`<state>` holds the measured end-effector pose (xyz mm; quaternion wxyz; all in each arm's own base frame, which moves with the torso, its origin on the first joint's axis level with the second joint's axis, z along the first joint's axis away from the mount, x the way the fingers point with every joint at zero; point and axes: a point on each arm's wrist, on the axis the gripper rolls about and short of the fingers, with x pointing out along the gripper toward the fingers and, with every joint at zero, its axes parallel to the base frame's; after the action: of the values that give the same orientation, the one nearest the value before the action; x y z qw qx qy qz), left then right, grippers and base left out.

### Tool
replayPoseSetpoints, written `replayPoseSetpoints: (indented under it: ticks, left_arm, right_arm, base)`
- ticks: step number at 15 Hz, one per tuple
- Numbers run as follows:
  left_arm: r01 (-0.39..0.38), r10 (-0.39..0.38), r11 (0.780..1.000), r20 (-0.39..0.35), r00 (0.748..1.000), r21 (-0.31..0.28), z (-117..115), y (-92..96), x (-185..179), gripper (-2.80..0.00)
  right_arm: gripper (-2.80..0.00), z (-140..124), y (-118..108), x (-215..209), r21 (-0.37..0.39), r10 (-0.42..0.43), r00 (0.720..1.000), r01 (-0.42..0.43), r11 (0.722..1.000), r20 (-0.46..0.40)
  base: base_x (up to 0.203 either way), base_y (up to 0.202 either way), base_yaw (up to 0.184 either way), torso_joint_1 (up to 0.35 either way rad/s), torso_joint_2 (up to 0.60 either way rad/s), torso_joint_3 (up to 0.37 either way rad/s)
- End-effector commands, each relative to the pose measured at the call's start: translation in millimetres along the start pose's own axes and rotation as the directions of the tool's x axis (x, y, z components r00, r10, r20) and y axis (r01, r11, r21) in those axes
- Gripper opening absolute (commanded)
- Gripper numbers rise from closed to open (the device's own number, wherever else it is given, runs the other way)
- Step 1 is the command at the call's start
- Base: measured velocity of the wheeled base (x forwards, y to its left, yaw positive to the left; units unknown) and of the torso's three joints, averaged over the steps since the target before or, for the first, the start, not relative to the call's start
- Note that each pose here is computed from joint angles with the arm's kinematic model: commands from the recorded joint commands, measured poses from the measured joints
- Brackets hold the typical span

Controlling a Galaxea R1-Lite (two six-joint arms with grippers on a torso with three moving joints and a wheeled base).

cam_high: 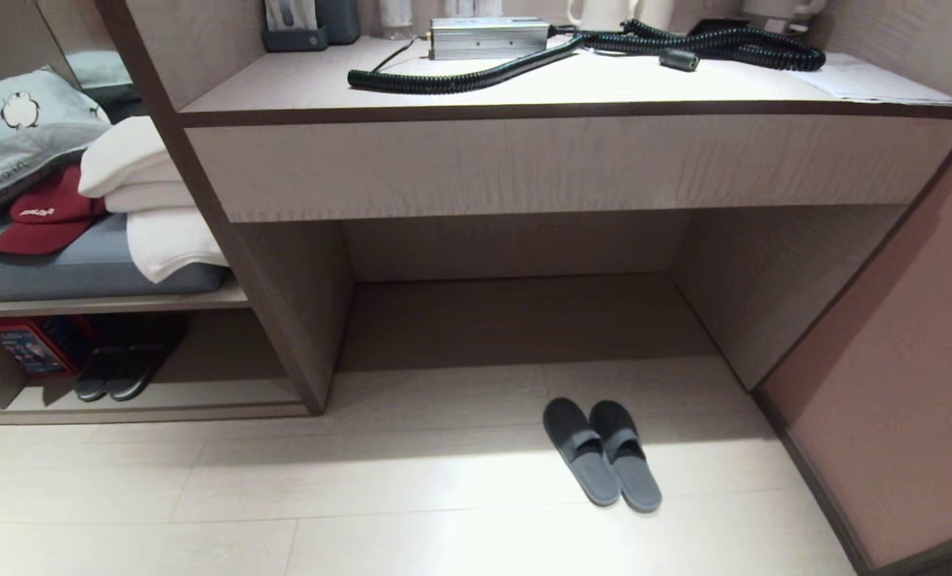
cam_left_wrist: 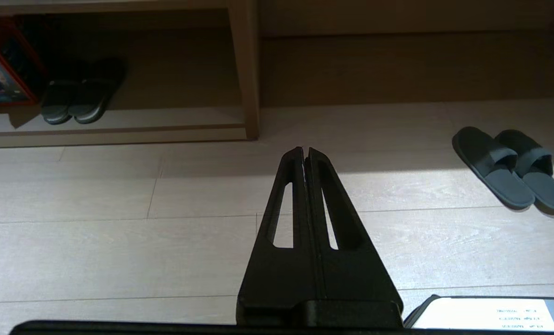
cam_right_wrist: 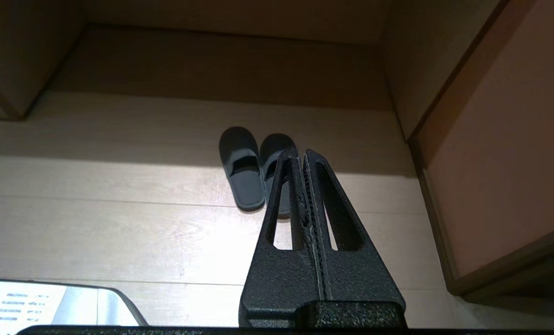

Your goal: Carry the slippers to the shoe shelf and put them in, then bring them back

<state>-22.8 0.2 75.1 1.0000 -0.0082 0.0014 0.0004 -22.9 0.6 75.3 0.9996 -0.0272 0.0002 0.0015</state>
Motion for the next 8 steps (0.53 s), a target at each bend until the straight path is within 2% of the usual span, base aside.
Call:
replayPoseSetpoints:
  ticks: [1,8]
  left_arm:
    - [-0.001,0.001,1.0,-0.002,1.0,0.0,-0.4,0.0,0.1,-2.8]
    - [-0.001,0.001,1.0,-0.002,1.0,0.0,-0.4,0.0,0.1,-2.8]
  right_arm:
    - [-2.8,-0.4,0.0,0.0,-0.001,0.0,1.0,0.0,1.0,0.0]
    - [-2.8,-0.4,0.0,0.0,-0.001,0.0,1.0,0.0,1.0,0.0]
  base:
    - [0.0,0.0,0.0,0.001,0.0,0.204]
    - [0.0,0.0,0.0,0.002,0.0,0.203]
